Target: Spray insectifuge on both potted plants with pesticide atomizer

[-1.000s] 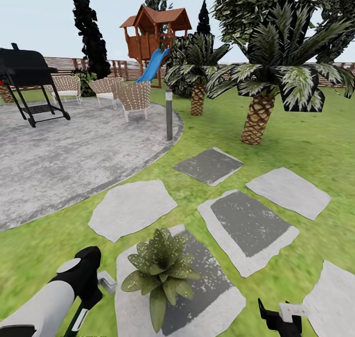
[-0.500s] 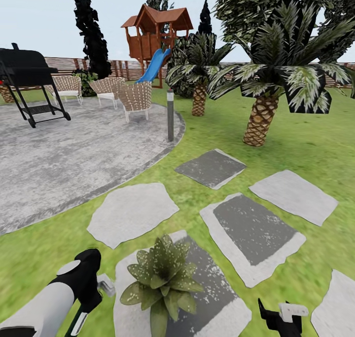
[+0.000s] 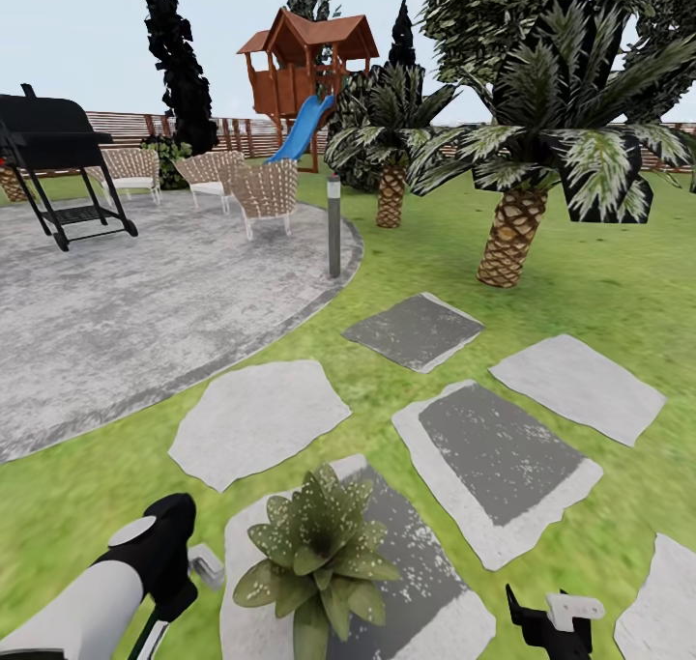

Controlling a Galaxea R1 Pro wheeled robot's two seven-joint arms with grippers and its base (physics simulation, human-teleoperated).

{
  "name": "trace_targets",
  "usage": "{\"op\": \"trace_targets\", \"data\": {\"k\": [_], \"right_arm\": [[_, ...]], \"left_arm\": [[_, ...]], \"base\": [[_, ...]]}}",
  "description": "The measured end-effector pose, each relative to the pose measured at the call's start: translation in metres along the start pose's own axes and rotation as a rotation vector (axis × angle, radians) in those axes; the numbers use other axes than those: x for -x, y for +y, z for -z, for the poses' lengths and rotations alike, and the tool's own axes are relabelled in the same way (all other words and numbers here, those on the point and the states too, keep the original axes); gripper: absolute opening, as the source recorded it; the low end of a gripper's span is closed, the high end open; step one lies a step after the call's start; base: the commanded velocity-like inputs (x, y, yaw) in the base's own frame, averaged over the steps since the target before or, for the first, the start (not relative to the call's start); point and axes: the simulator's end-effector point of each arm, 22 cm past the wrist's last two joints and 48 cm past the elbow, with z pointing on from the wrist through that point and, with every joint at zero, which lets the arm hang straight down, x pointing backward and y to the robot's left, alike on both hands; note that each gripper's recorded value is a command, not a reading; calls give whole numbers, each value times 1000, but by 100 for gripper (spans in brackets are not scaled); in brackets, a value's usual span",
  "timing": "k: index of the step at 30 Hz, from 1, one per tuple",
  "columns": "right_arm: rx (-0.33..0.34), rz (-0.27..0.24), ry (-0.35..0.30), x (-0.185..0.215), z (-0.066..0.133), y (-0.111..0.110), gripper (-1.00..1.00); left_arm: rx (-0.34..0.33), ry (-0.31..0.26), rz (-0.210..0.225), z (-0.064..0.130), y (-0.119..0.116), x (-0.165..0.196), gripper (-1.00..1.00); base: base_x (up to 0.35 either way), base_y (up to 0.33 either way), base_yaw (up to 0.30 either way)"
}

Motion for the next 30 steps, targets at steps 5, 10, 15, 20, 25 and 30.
{"op": "trace_targets", "data": {"k": [5,10,15,20,25,30], "right_arm": [[0,0,0,0,0,0,100],[1,0,1,0,0,0,100],[0,0,0,0,0,0,100],[0,0,0,0,0,0,100],[1,0,1,0,0,0,100],[1,0,1,0,0,0,100]], "left_arm": [[-8,25,5,-10,-2,-13,-100],[9,32,6,-14,2,-19,-100],[78,-14,7,1,18,-3,-100],[96,-29,14,7,26,-2,-100],[73,-8,11,-6,16,-10,-100],[18,-61,33,-5,3,3,-100]], "base": [[2,0,0],[0,0,0],[0,0,0],[0,0,0],[0,0,0],[0,-95,0]]}}
